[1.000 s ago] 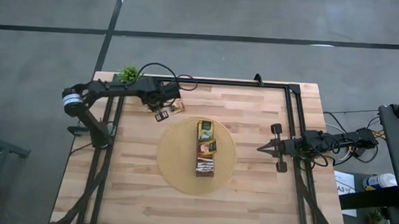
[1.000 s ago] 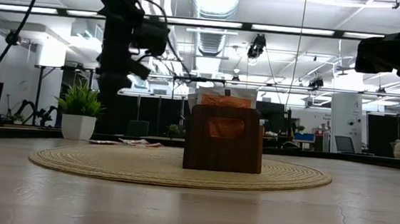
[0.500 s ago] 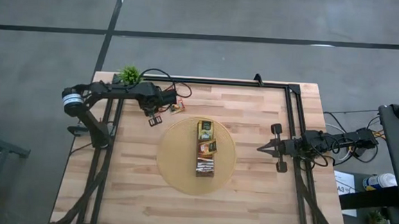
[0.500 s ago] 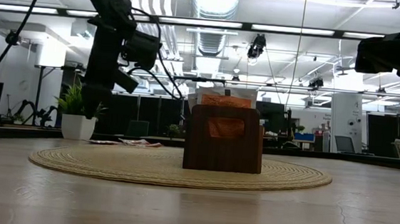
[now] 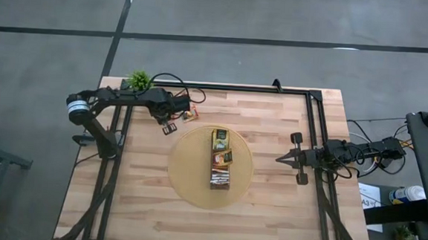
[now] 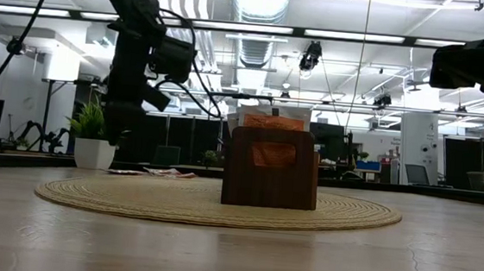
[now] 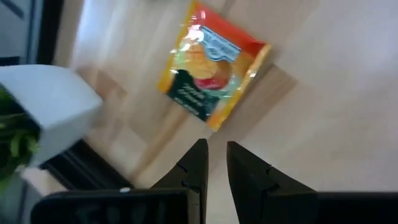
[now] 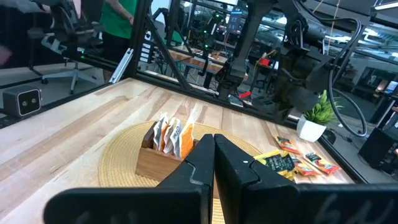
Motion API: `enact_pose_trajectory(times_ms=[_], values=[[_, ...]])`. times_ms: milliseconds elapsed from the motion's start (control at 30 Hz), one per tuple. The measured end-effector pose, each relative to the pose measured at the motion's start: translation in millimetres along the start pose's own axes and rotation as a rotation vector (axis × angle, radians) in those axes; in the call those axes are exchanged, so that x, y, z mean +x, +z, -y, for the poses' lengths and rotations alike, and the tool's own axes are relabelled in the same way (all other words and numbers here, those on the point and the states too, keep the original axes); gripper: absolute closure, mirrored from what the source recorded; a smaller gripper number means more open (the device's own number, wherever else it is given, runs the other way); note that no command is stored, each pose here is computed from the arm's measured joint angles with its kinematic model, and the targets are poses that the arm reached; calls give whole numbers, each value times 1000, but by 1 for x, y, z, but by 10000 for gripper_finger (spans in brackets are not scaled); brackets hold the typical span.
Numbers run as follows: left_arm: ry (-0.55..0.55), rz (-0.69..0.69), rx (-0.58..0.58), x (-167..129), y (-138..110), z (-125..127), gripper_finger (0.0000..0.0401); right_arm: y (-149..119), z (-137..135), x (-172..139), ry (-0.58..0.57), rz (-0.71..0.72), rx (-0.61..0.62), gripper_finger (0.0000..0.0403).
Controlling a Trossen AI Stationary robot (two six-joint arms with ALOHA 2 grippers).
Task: Pick & Place Tea
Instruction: Put the left orange tea bag into the middle section of the wooden organizer
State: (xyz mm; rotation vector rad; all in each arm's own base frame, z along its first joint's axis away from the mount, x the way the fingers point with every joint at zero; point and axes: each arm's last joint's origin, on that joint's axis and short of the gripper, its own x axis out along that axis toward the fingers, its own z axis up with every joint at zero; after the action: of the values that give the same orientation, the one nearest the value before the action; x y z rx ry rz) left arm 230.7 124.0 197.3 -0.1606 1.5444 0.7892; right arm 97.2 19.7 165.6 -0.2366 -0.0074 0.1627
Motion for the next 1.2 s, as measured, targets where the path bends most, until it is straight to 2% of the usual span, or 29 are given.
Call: enact_pose_trajectory(times_ms=[133, 267, 367, 533, 700, 733, 767, 833, 867, 900, 967, 1067, 1133, 1200], values=[[-57, -4, -20, -1, 1, 1, 348, 0, 0, 0, 0, 0, 0, 394], [-20, -15, -43, -1, -1, 0, 348, 0, 0, 0, 0, 1, 0, 394], [-41, -24, -49, -1, -2, 1, 348, 0, 0, 0, 0, 0, 0, 394], [7, -32, -51, 1, -3, -2, 348, 0, 0, 0, 0, 1, 0, 394], [3, -14, -49, 2, -2, -2, 348, 0, 0, 0, 0, 0, 0, 394], [-54, -21, -66, 5, -1, -3, 347, 0, 0, 0, 0, 1, 0, 394], [-213, -29, -88, 9, 0, -5, 343, 0, 0, 0, 0, 1, 0, 394], [-640, -59, -128, 21, 0, -12, 320, 0, 0, 0, 0, 0, 0, 394], [-771, -72, -159, 28, -2, -15, 300, 0, 0, 0, 0, 0, 0, 394], [-806, -77, -168, 33, -3, -13, 272, 0, 0, 0, 0, 1, 0, 394], [-697, -66, -156, 40, -1, -5, 195, 0, 0, 0, 0, -1, 0, 394], [-667, -100, -78, 39, -2, 11, 52, 0, 0, 0, 0, 0, 0, 394], [-576, -93, -78, 32, -2, 9, 17, 0, 0, 0, 0, 0, 0, 394], [-522, -54, -85, 23, 1, 3, 44, 0, 0, 0, 0, 0, 0, 394]])
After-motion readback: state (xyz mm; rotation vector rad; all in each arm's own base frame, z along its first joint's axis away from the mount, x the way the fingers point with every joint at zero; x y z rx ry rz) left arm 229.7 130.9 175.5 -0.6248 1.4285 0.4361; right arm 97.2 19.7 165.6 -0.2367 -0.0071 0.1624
